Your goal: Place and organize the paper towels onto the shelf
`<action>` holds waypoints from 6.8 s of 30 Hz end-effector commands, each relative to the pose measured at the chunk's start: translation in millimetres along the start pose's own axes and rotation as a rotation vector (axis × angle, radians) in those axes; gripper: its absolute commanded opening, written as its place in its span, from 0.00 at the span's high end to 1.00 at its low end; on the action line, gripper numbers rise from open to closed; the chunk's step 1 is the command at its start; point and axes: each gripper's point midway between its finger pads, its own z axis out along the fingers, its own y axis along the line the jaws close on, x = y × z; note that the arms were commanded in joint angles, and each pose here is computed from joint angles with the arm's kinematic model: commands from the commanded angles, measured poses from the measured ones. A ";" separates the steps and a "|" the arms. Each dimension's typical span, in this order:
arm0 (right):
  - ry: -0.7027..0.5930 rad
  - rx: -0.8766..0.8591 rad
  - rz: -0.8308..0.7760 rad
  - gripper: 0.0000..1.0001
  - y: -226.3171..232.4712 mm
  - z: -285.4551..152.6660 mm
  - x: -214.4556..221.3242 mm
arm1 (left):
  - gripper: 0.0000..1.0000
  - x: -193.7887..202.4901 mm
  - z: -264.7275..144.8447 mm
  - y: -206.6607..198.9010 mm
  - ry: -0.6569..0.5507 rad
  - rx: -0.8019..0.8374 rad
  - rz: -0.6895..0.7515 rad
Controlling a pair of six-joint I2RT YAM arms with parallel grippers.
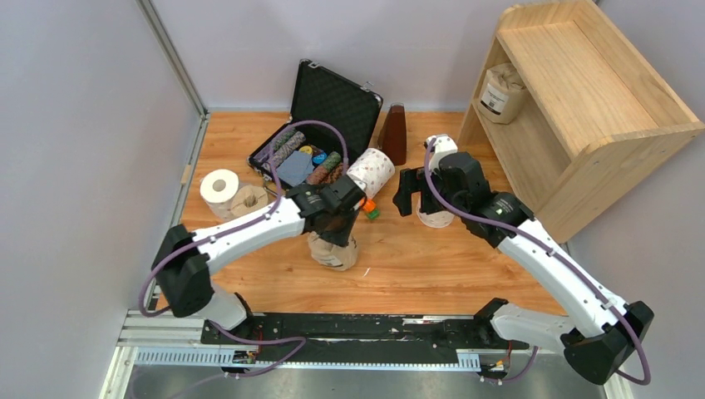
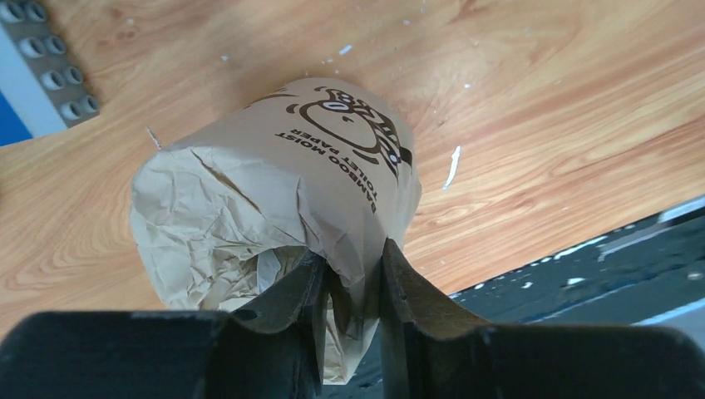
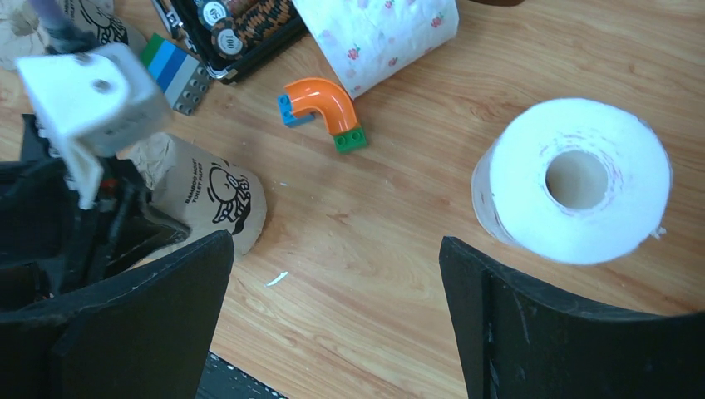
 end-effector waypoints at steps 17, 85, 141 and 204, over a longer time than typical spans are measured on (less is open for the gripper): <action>-0.155 -0.100 -0.072 0.03 9.6 -49.3 -18.7 | 0.05 -23.6 -46.5 -38.4 -0.075 -0.018 0.206; 0.176 -0.410 -0.337 0.33 148.2 70.3 82.6 | 0.00 37.9 -215.6 200.9 -0.975 -0.405 -0.441; 0.367 -0.334 -0.891 0.42 182.3 100.4 135.7 | 0.00 73.7 -242.8 228.4 -1.099 -0.495 -0.641; -0.185 0.686 -0.027 0.79 -204.9 -52.7 -189.6 | 0.00 76.9 -242.4 232.9 -1.093 -0.525 -0.669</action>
